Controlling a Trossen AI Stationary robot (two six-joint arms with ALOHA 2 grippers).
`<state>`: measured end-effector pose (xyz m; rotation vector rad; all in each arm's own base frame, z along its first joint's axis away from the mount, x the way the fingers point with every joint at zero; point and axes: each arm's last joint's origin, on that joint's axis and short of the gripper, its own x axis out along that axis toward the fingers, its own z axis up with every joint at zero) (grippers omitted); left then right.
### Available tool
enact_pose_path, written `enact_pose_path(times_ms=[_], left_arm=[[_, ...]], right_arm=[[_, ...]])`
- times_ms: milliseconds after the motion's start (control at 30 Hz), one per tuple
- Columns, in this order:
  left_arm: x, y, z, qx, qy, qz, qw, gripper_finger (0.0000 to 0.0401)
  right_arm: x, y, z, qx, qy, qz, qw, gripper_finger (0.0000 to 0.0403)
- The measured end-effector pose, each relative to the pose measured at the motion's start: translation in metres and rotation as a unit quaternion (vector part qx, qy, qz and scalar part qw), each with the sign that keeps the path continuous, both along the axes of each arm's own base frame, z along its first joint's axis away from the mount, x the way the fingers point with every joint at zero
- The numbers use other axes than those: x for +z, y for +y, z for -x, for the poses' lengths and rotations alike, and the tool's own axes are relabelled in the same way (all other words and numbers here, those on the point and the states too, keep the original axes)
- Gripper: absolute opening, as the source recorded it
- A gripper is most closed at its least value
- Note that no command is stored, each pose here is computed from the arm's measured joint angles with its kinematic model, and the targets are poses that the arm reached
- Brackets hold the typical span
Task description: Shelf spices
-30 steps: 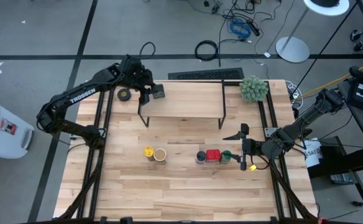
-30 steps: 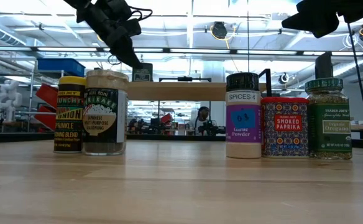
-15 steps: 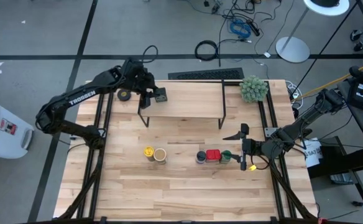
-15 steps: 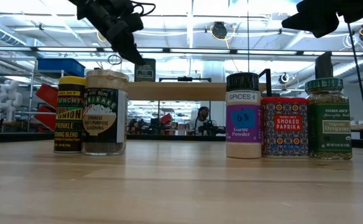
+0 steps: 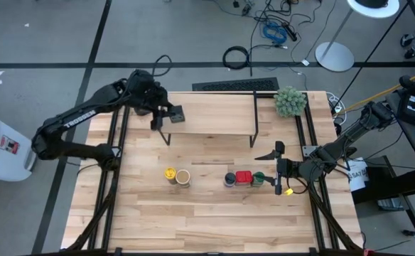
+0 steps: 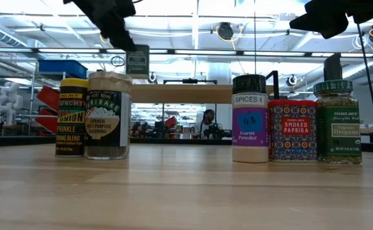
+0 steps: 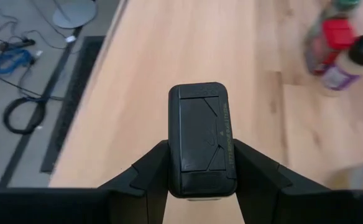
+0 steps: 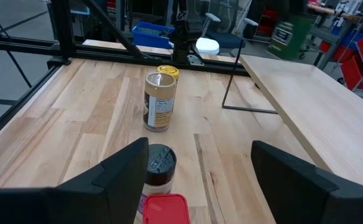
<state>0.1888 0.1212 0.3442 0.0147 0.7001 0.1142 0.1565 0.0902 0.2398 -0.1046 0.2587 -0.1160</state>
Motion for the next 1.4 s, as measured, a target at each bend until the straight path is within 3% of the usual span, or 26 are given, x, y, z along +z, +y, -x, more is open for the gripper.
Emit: enact_pose_path(times_ms=[533,900,1100,1400], left_arm=[[0.029,-0.077,0.033,-0.061,-0.046,0.075,0.994,0.0154],[0.023,-0.112,0.040,-0.067,0.011,0.121,0.990,0.0154],[0.007,-0.133,0.037,-0.065,0.045,0.128,0.989,0.0154],[-0.041,-0.164,0.033,-0.066,0.098,0.129,0.985,0.0154]], right_arm=[[0.000,0.000,0.000,0.000,0.000,-0.001,1.000,0.0272],[0.000,0.000,0.000,-0.002,-0.002,-0.012,1.000,0.0272],[0.000,0.000,0.000,-0.004,-0.002,-0.016,1.000,0.0272],[-0.002,0.001,-0.001,-0.004,0.003,-0.013,1.000,0.0272]])
